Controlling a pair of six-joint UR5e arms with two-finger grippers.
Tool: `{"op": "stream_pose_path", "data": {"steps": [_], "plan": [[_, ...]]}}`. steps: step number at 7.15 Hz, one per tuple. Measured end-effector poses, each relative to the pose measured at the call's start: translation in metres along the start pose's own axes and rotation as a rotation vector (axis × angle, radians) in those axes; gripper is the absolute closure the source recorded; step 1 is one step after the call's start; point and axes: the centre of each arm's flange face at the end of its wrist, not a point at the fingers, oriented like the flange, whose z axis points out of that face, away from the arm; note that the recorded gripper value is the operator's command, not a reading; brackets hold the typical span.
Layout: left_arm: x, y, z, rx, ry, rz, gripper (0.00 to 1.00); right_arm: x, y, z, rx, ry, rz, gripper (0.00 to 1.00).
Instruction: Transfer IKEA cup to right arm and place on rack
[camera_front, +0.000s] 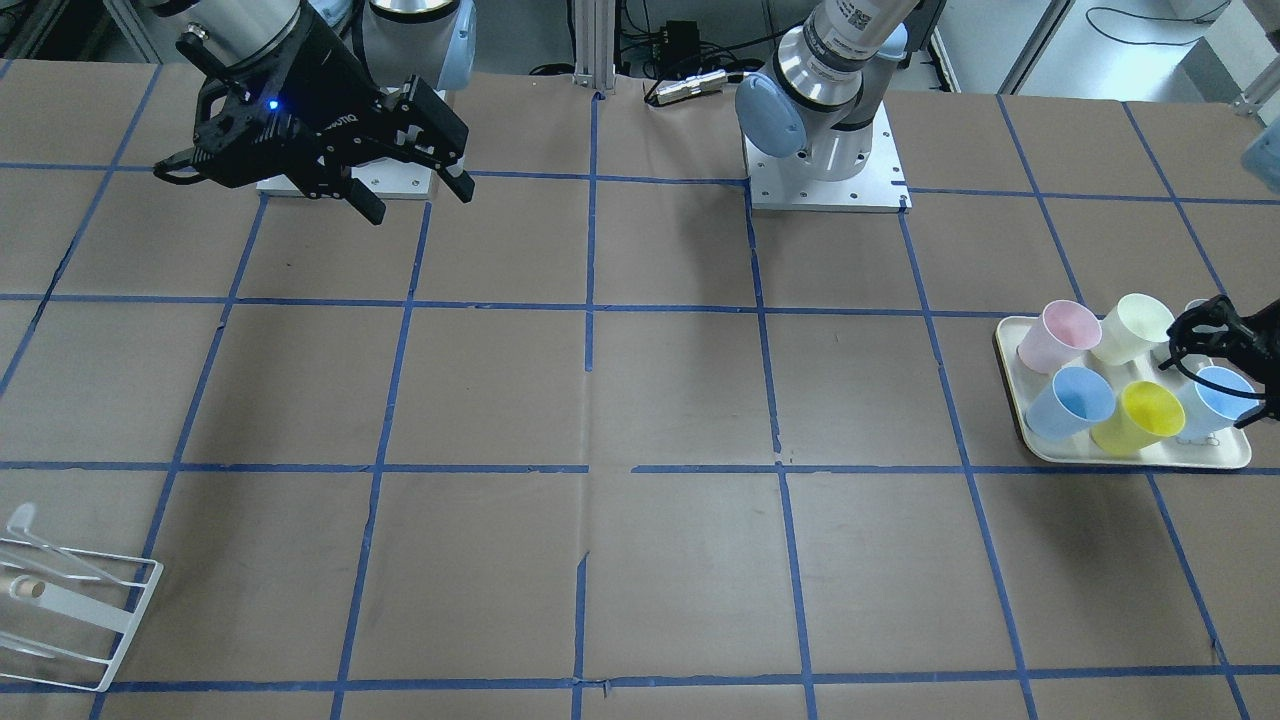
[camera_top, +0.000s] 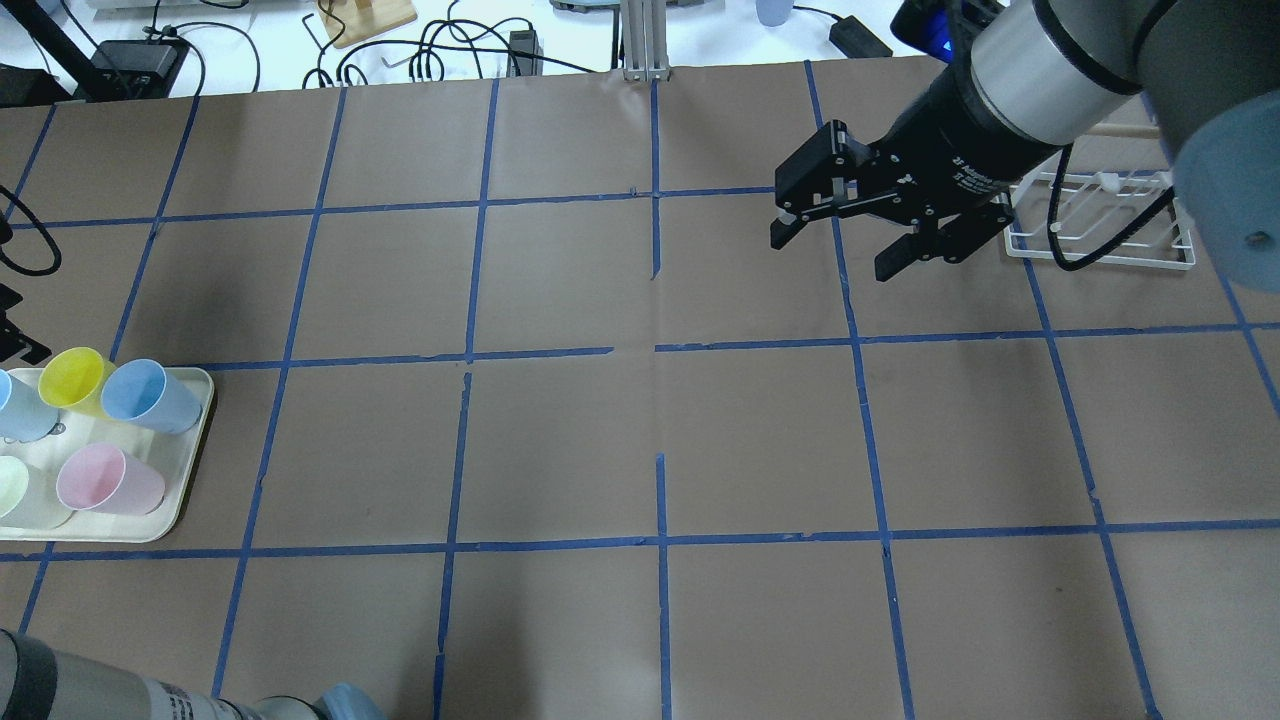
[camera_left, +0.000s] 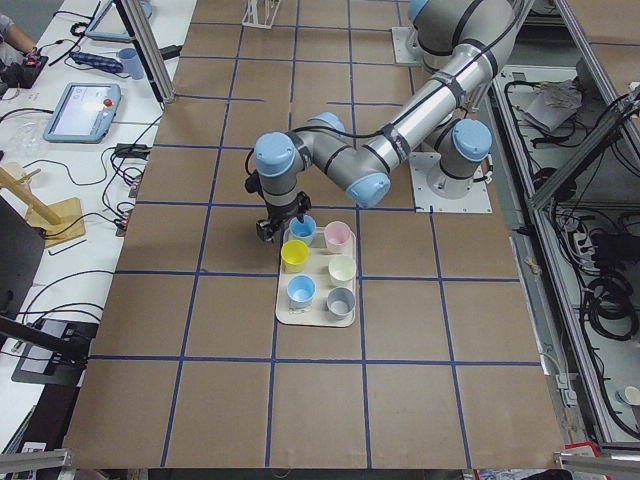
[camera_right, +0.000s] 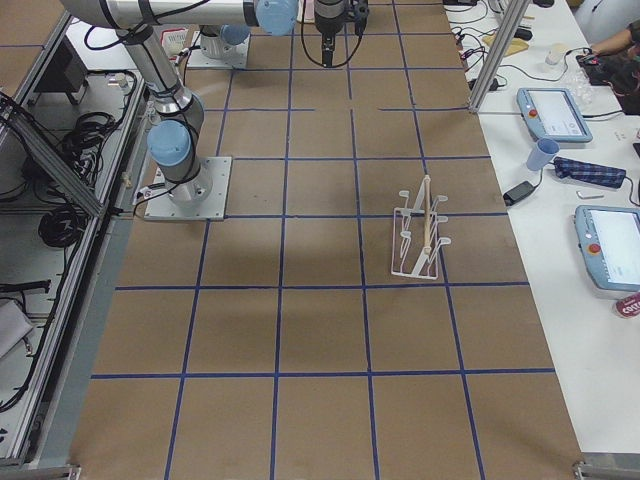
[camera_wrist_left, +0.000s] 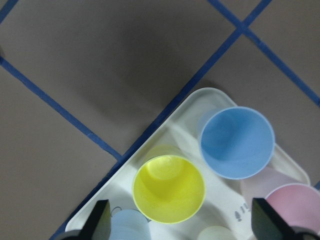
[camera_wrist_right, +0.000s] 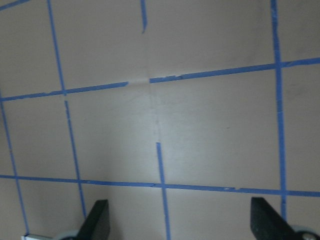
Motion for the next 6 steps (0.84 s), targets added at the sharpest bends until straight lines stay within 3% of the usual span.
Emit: {"op": "stream_pose_path", "data": {"steps": [3,4,5,6], "plan": [[-0.019,0.016,0.048,0.001,0.015,0.004,0.00,-0.007,-0.006,-0.003,-0.009,-0.179,0.060,0.00],[-0.023,0.023,0.062,0.002,0.019,-0.008,0.05,-0.006,-0.007,-0.003,-0.018,-0.234,0.088,0.00],[-0.026,0.027,0.072,0.003,0.027,-0.018,0.21,-0.004,-0.009,0.000,-0.029,-0.303,0.113,0.00],[-0.027,0.028,0.078,0.004,0.032,-0.025,0.48,0.002,-0.011,0.003,-0.038,-0.361,0.139,0.00]]}}
